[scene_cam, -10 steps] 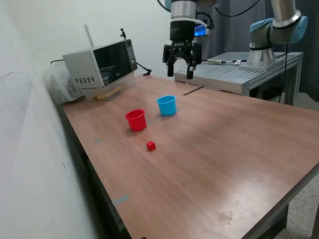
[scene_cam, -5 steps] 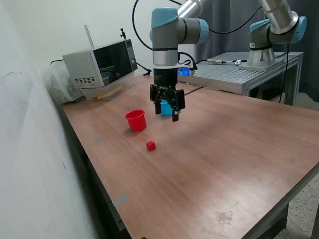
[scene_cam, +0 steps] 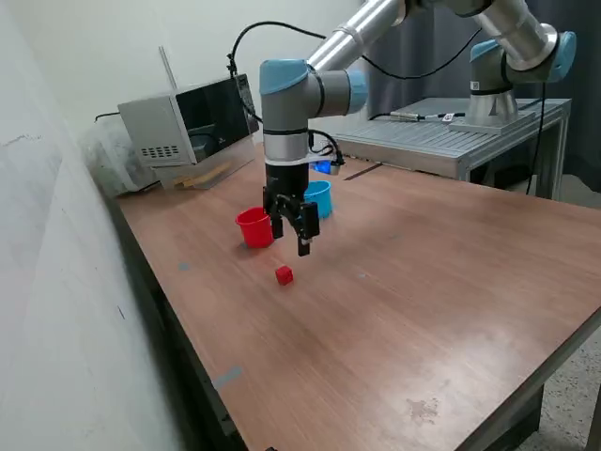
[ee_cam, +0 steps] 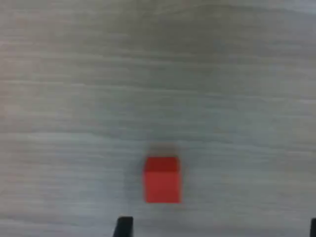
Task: Place red objects in the red bin, and blue objects in the blue bin.
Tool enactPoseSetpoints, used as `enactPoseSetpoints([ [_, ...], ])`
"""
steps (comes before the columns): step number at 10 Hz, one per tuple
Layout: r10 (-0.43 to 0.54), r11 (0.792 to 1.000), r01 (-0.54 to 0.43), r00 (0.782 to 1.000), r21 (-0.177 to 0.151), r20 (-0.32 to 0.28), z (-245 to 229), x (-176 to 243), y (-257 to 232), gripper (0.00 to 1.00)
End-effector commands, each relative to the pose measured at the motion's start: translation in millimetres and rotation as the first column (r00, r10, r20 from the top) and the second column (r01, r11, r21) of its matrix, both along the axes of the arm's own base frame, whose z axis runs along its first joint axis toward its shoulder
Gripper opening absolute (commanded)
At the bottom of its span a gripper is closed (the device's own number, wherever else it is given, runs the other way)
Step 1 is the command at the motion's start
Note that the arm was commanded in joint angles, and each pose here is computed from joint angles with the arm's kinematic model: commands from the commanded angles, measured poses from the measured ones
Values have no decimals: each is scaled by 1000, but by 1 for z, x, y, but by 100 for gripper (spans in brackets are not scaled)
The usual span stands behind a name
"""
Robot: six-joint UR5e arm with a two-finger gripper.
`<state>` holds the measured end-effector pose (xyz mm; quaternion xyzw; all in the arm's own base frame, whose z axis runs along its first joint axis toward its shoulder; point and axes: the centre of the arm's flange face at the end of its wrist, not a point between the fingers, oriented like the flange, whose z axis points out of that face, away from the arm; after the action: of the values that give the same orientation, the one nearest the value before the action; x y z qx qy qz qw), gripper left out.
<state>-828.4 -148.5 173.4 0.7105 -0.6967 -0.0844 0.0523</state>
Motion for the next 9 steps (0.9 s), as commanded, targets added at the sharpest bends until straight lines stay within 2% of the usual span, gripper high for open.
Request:
enactPoseSetpoints([
  [1,-45,999,45,999,5,12,-20,-12,38,100],
  [9,-44,999,44,998,1,34,-52,-17,42,100],
])
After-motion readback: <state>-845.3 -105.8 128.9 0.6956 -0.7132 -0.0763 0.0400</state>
